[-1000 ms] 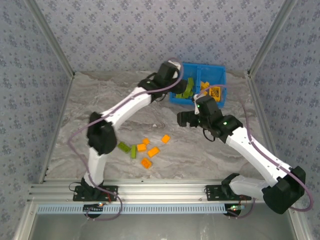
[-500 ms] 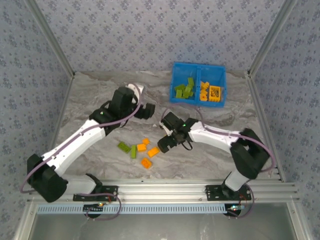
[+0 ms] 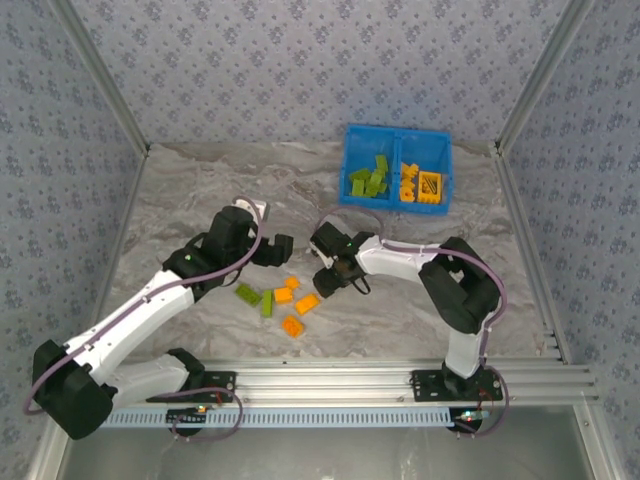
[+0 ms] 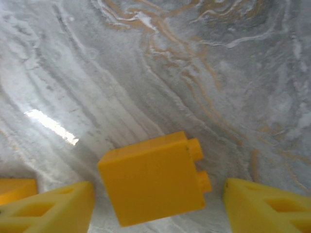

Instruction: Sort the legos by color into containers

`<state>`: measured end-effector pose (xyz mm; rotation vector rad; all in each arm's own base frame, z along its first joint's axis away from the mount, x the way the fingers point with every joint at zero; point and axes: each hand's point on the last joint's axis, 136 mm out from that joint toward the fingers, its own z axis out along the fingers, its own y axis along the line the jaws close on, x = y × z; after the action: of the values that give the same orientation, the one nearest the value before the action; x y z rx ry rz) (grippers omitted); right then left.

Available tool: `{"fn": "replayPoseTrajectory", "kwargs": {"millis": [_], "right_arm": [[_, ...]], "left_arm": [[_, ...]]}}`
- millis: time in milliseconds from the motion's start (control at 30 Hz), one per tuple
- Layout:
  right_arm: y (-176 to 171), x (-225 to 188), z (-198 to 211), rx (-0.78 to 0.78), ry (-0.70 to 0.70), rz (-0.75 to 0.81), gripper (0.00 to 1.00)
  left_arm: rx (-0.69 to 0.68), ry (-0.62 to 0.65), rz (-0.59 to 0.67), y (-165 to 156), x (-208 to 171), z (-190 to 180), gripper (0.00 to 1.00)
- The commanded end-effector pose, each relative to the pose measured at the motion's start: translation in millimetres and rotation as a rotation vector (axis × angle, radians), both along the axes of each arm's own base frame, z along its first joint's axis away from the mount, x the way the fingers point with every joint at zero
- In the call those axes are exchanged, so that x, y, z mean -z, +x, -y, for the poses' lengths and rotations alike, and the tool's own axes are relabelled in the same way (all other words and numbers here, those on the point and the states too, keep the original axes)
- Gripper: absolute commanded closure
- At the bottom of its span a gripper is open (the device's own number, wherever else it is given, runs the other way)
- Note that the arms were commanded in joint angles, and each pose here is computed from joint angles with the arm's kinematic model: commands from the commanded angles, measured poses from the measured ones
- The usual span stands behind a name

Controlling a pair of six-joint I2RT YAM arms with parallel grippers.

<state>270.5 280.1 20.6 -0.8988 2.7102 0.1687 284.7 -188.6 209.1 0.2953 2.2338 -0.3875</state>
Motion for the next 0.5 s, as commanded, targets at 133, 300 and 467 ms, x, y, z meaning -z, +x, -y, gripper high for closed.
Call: {"fn": "replayPoseTrajectory", "kwargs": {"millis": [133, 300, 467], "right_arm": [[2, 8, 1, 0.024, -0.016, -0.012, 0.53], [2, -6, -2, 0.025, 0.016, -0.001, 0.61], [9, -42, 0, 0.060, 0.069, 0.072, 0.64]], "left_arm": [[-0.035, -0.029, 0.038, 5, -10, -4, 0.01], [-0.055, -0.032, 0.033, 5, -6, -6, 0.01], [-0.063, -0.042, 0.034, 5, -7, -7, 0.01]]}}
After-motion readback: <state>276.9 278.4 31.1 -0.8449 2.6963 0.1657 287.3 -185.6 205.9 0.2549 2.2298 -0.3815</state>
